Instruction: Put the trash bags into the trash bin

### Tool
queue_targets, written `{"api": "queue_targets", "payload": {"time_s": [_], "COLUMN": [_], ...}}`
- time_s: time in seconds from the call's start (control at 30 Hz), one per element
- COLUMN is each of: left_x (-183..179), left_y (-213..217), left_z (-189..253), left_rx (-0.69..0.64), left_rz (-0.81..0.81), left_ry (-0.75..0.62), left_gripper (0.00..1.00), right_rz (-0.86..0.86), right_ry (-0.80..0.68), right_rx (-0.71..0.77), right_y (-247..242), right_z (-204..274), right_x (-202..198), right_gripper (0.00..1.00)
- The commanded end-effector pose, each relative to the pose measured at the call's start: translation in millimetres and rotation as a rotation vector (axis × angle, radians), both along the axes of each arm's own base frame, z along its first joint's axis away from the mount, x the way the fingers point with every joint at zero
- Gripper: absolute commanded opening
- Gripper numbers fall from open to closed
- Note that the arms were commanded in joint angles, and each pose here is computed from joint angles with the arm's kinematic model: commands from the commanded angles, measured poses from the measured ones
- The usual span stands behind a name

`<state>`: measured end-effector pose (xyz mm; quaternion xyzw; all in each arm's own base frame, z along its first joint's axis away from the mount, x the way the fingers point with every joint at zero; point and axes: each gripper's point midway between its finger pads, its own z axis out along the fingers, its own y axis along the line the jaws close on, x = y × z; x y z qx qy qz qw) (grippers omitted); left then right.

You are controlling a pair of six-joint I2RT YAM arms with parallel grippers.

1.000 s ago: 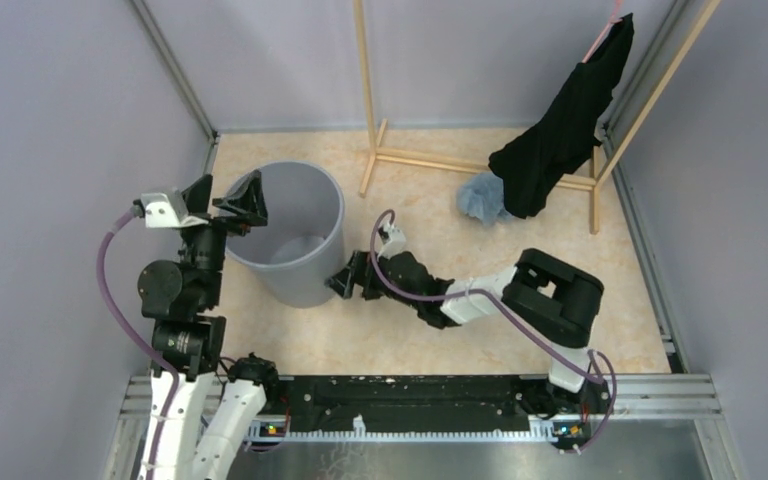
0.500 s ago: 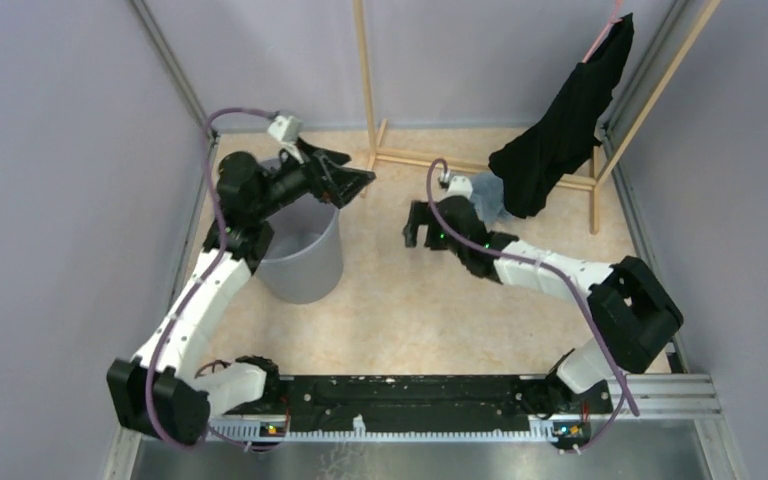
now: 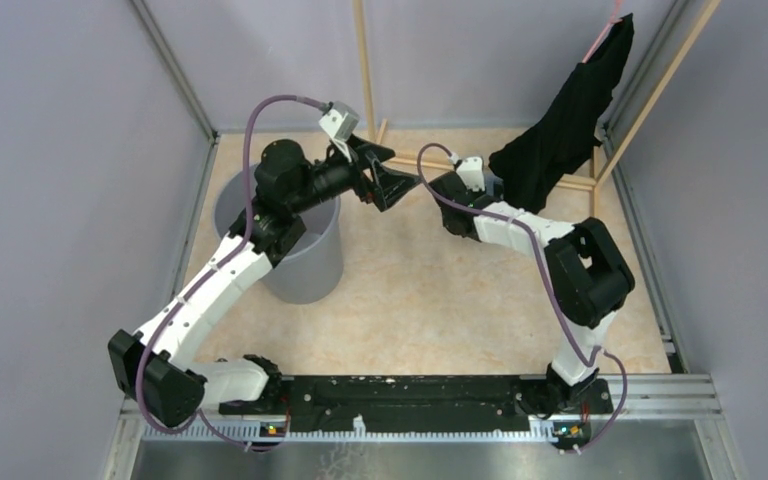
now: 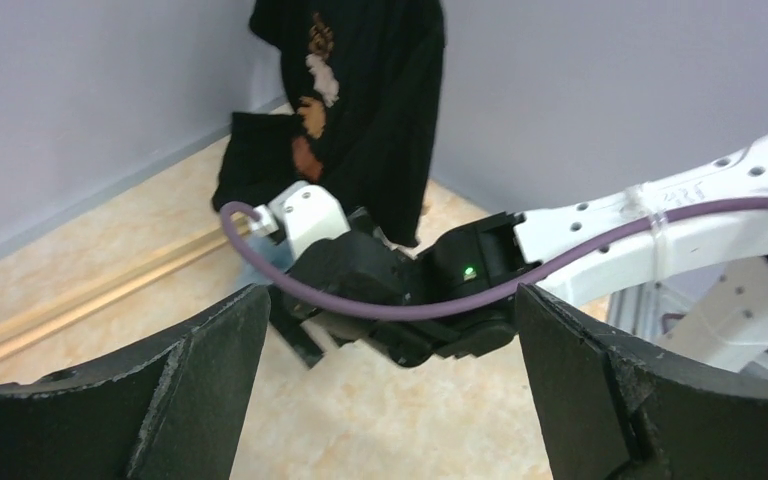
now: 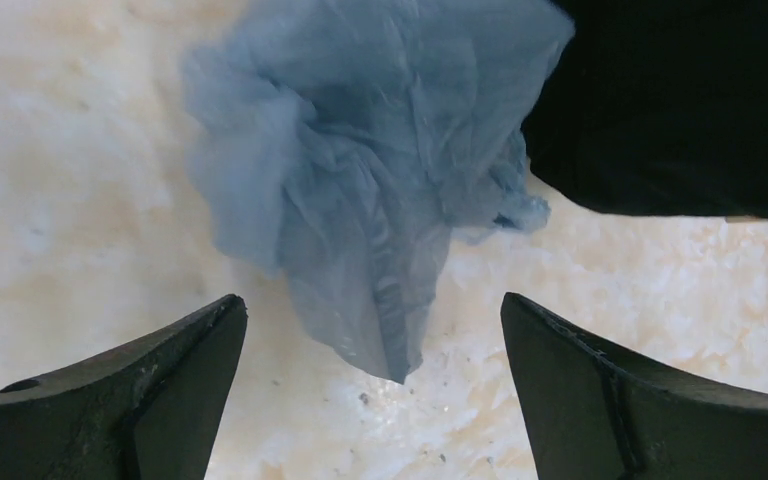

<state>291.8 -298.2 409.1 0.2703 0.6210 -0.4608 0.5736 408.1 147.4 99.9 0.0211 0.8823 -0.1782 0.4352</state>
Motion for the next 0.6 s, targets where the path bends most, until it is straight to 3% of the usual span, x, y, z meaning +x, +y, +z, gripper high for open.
{"api": "queue_targets", "payload": {"time_s": [0.0,0.1,0.13,0.17,0.2,0.23,0.3,0.57], "left_x": [6,-1,-2,-3,-5,-5,-7,-14], "left_y": [21,26,28,30,30,30,29,8], "left_z": [-10,-12,-10,-9,-7,-6,-6,-22], "left_rx": [0.039,0.039,0.034,0.031,0.029,0.028,0.030,0.031], "left_rz": [0.114,0.118,0.124,0.130,0.130,0.129,0.118,0.010], "left_ry": [-0.105,-0.123,-0.133,-0.138,-0.142,-0.143,-0.138,-0.067], "left_gripper": [0.98,0.98,0.98,0.98,0.98,0.98,0.98,0.98], "right_rz": [-0.020,0.063,0.107,0.139,0.170,0.209,0.323,0.734], "right_ry": [0.017,0.024,0.017,0.002,-0.023,-0.051,-0.117,-0.374], "right_rx": [-0.013,0.050,0.070,0.098,0.136,0.186,0.294,0.581], "right_y": [-18,-9,-3,3,9,16,35,77], "right_z": [-19,-17,-14,-9,-1,5,20,92], "right_x": [0,10,12,13,11,9,2,-63], "right_gripper": [0.93,0.69,0.54,0.30,0.15,0.08,0.00,0.00]}}
